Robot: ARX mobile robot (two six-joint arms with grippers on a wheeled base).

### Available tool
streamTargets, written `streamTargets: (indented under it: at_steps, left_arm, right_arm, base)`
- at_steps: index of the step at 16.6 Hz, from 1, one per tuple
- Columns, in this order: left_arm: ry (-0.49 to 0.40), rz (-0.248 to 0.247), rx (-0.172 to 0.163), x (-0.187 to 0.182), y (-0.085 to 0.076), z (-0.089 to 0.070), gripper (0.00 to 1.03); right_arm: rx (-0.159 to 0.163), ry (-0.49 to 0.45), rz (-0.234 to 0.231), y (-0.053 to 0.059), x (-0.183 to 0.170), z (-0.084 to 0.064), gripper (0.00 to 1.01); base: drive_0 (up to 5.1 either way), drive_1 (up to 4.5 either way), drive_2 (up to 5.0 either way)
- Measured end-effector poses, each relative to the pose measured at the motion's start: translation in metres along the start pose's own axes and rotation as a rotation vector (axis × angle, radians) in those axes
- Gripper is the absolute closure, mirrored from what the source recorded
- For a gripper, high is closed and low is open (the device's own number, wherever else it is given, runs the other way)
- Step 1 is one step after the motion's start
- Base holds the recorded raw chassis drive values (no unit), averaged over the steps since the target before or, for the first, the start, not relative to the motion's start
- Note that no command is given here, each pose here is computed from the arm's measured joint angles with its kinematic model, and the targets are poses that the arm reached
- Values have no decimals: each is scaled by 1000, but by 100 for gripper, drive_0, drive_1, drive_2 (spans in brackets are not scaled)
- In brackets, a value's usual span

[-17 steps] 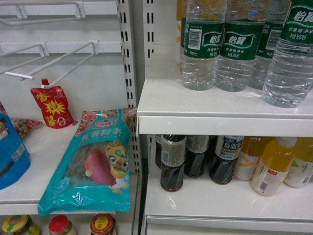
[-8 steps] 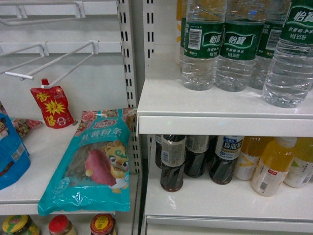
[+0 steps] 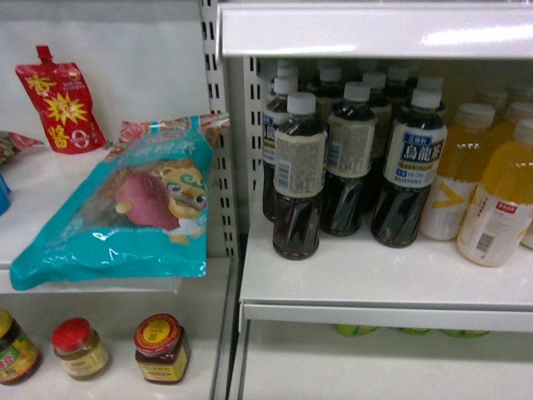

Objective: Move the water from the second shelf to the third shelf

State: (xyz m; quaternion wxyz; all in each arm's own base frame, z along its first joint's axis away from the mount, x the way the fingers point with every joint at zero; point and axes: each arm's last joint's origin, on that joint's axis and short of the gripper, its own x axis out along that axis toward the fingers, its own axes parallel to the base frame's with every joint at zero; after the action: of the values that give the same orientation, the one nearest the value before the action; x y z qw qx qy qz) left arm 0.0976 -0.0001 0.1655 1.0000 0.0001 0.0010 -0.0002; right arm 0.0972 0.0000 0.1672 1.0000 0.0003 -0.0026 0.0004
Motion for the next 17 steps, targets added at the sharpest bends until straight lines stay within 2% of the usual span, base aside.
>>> streamTargets:
  at_steps: [17]
  left_arm:
    - [2, 0, 0, 0, 0, 0, 5]
  right_arm:
    - [-1, 2, -1, 0, 0, 0, 3]
  base:
    - [0, 0, 0]
